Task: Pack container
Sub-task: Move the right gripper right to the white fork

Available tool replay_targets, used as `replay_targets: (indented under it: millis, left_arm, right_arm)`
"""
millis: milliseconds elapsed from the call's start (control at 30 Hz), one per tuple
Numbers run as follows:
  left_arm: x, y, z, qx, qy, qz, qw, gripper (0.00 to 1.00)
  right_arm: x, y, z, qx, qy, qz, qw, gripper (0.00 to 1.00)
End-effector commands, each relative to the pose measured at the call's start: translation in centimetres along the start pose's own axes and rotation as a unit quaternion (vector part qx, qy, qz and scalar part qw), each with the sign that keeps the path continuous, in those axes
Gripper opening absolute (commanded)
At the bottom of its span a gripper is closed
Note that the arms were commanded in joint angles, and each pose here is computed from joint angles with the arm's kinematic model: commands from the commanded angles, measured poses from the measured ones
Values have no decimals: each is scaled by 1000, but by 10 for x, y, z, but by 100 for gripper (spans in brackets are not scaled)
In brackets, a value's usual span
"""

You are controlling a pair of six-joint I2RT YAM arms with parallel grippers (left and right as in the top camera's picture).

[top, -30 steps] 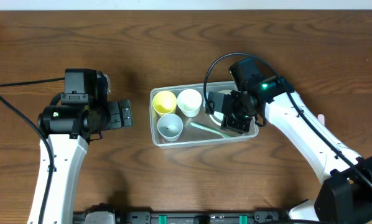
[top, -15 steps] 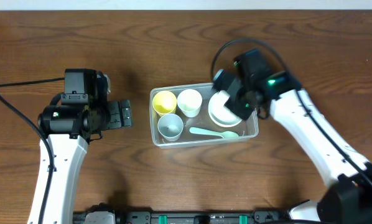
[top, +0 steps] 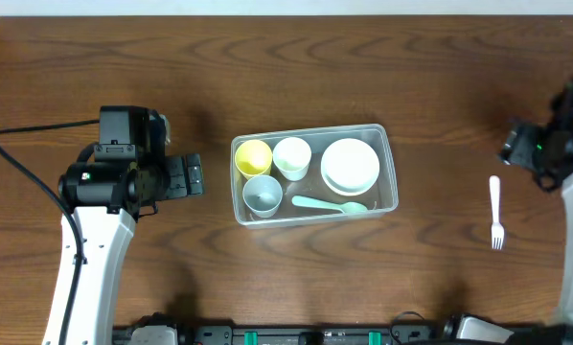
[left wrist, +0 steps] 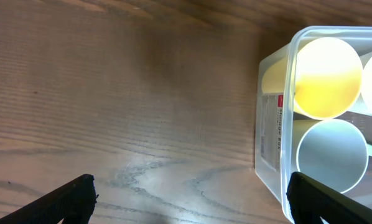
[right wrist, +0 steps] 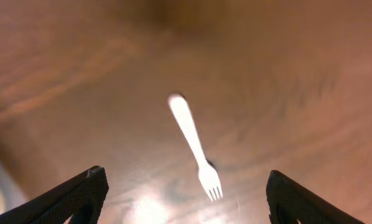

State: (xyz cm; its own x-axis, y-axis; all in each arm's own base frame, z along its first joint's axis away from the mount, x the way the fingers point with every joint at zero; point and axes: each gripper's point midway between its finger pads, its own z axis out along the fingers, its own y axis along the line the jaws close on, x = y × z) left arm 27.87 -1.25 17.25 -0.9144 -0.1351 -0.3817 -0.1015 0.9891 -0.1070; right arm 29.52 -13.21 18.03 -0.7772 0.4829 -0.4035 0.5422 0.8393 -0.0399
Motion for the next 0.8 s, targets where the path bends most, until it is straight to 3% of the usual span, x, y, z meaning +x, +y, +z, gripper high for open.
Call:
replay_targets:
  millis: [0,200,367,767]
  left_arm:
    - [0,-1,-1,5,-1,-5,1000,98]
    - [0,-1,-1,5,-1,-5,1000,98]
    - [0,-1,-1,5,-1,-5,1000,98]
    - [0,-1,-1,5,0,-5,1000,98]
  right_arm:
    - [38,-18,37,-12,74,70,995,84]
    - [100,-40,91,-4,145,108,984,85]
    - [129,-37,113,-10,160,97,982,85]
    - [132,-36,144,-16,102,98,990,84]
